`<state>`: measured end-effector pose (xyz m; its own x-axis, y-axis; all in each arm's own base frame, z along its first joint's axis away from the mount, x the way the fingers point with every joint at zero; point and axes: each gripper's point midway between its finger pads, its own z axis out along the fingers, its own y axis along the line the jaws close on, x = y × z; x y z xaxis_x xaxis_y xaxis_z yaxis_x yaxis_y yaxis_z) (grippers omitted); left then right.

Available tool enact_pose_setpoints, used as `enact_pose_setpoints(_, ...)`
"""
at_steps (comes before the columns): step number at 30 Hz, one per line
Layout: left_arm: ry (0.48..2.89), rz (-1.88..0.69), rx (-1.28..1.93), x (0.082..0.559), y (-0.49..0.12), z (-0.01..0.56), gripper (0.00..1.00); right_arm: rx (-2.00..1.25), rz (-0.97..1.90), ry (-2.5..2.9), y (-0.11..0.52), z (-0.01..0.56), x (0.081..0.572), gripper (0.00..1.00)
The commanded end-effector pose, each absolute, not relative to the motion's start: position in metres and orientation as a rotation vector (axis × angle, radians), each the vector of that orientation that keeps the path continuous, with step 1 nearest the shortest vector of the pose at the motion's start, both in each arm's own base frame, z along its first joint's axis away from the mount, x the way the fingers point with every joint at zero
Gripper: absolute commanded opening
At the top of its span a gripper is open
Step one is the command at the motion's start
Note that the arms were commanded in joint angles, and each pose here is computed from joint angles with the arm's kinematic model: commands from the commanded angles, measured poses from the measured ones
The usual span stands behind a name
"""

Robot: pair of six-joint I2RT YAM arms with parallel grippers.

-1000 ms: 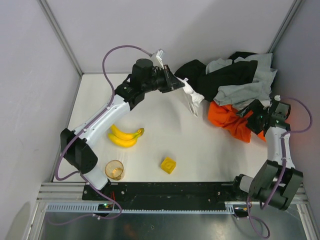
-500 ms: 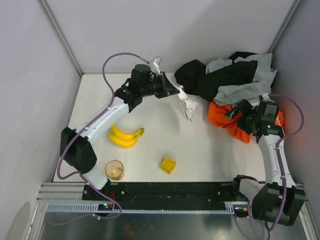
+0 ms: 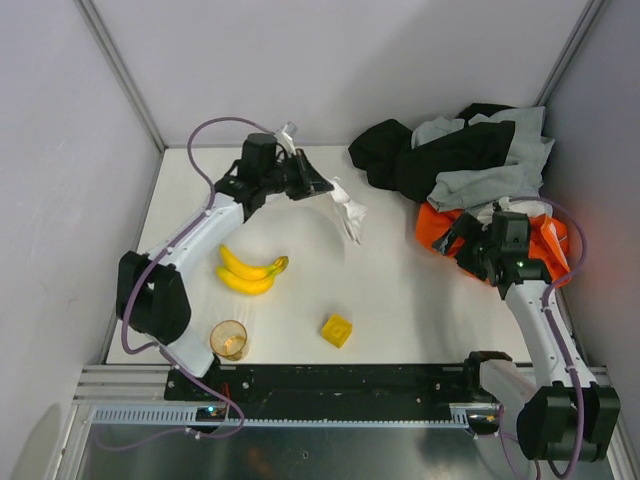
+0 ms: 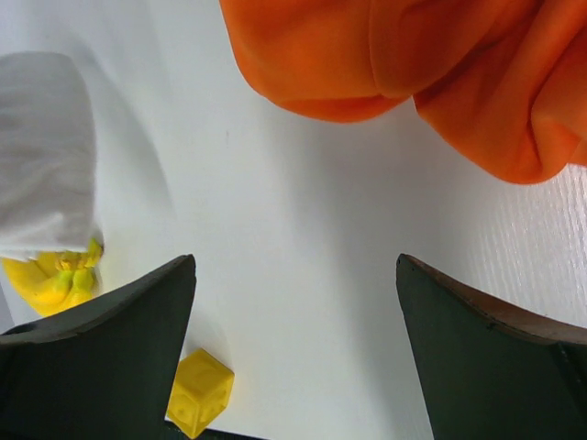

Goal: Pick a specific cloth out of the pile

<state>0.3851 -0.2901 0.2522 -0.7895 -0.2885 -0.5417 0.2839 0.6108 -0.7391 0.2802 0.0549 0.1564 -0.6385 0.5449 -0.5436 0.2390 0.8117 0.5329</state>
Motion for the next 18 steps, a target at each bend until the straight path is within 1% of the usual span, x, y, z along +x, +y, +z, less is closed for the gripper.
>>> enact_pose_setpoints(1, 2.049, -1.195, 0.061, 0.39, -0.267, 0.296, 0.01, 0.567, 0.529, 2.287, 0.063, 0.145, 0.271, 0.95)
enact_pose_setpoints(12, 1.985, -1.172, -0.041, 0.425, -0.2, 0.314, 0.01, 0.496, 0.569, 2.361, 0.096, 0.116, 0.257, 0.95)
enact_pose_setpoints(18, 1.945, -1.154, -0.102, 0.455, -0.161, 0.325, 0.01, 0.452, 0.589, 2.386, 0.116, 0.106, 0.254, 0.95)
